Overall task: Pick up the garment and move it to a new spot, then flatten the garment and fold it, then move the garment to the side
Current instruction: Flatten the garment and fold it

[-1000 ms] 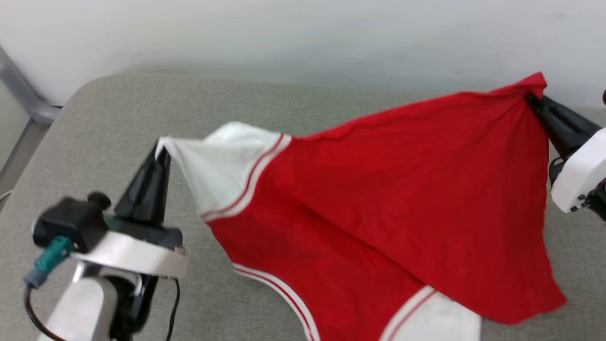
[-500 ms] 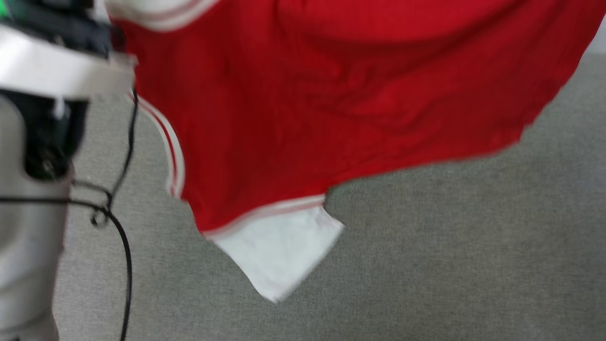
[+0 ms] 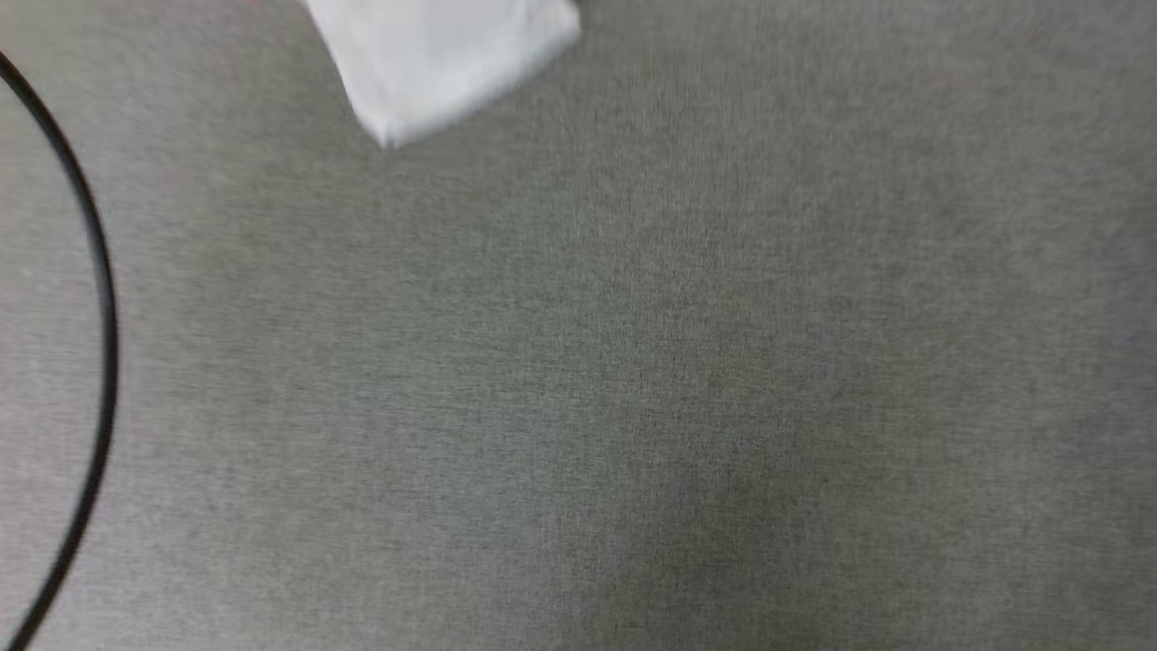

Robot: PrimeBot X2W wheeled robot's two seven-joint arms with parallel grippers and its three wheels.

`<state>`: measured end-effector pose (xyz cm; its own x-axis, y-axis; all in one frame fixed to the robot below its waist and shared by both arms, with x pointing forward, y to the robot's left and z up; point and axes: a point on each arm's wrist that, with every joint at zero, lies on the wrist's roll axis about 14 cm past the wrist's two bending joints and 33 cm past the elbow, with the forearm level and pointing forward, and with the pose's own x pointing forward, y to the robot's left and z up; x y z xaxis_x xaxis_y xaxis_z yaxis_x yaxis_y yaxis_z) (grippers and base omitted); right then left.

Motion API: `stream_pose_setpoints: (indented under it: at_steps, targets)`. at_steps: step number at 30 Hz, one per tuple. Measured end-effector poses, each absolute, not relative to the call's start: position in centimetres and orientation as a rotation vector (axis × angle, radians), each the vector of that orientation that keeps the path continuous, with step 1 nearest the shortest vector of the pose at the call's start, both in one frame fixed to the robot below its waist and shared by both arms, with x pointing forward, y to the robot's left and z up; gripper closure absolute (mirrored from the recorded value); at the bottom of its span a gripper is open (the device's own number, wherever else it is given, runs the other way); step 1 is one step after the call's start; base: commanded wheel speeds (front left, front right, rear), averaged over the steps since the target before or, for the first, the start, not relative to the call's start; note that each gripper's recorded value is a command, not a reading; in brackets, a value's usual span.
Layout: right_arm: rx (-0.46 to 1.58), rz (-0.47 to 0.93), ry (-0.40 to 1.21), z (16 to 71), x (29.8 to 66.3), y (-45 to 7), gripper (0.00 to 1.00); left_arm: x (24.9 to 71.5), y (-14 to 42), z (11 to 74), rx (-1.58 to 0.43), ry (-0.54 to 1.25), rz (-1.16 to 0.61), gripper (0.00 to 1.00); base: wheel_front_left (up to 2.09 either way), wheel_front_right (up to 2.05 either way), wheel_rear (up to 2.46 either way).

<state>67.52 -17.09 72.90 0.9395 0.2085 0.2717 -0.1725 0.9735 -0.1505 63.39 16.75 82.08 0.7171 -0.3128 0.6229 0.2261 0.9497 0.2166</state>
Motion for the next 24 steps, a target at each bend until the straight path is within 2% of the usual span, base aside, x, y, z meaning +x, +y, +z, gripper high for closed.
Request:
stream_pose_setpoints:
  at_steps: [11,19,24]
  targets:
    - [-0.133,0.165,-0.32,72.8,73.4,-16.5,1.0,68.8,16.4,81.6,0.126,-0.72,-0.283,1.0,0.0,0.0,0.0]
    - [-0.126,0.178,-0.235,67.7,75.9,-16.1,1.0,71.1,17.1,77.0,0.118,-0.632,-0.28,1.0,0.0,0.0,0.0]
    - [-0.097,0.192,-0.15,62.8,75.9,-15.9,1.0,72.0,17.0,72.1,0.086,-0.534,-0.291,1.0,0.0,0.0,0.0]
